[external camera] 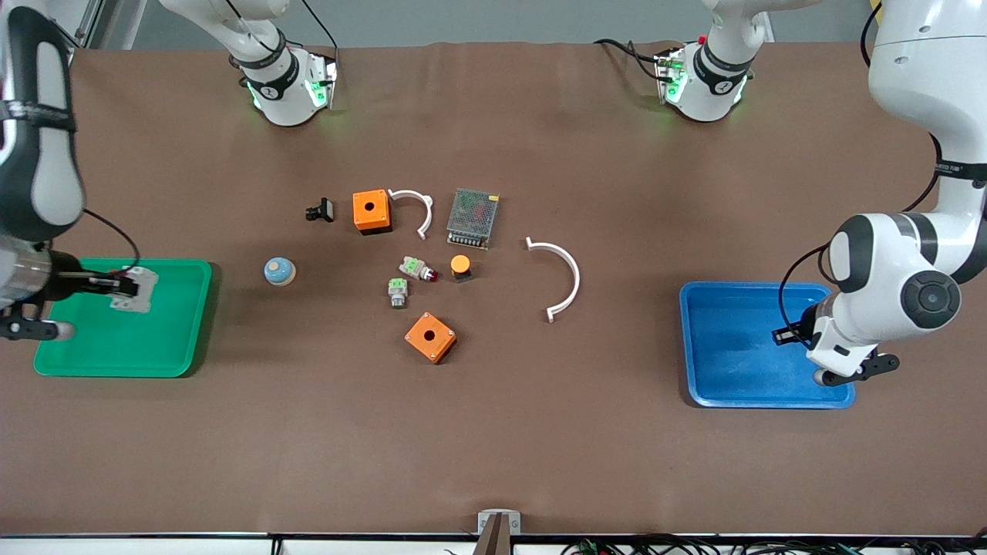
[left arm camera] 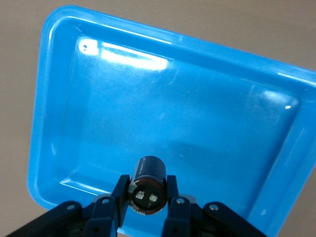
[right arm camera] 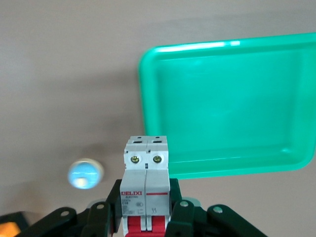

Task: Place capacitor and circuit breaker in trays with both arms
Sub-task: 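Lower the breaker into the green tray while the left gripper lowers the capacitor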

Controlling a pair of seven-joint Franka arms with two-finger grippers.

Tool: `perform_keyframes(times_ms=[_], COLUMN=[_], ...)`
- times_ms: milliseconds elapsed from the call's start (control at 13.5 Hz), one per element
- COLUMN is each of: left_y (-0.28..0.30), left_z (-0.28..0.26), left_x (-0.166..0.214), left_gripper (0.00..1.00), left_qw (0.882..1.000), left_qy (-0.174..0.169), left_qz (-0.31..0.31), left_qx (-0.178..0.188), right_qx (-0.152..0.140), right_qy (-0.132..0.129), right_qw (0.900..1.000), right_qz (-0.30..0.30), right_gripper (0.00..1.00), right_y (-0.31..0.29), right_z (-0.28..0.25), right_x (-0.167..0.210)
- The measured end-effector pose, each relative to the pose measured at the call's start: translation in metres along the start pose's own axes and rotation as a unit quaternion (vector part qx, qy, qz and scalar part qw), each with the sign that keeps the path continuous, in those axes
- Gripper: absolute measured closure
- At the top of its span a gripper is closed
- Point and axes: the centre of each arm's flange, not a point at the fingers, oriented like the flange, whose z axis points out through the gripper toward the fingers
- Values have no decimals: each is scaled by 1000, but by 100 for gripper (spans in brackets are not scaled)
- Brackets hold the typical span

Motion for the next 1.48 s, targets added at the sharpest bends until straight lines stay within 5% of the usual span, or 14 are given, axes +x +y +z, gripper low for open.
perform_keyframes(times_ms=[519, 1037, 1481], left_y=[-74, -73, -70], left_z=[37, 70, 46], left_x=[14, 20, 29], left_gripper=[66, 65, 10], left_qw=[996, 993, 993], left_qy=[10, 20, 45], left_qz=[91, 112, 109], left_qx=[-10, -14, -15], right_qx=[3, -10, -9], right_qy=[-6, 25, 19], right_qw=[1000, 1000, 1000], right_qz=[-10, -2, -3], right_gripper=[60, 60, 60], right_y=[104, 121, 121], right_z=[118, 151, 175], right_x=[22, 35, 38])
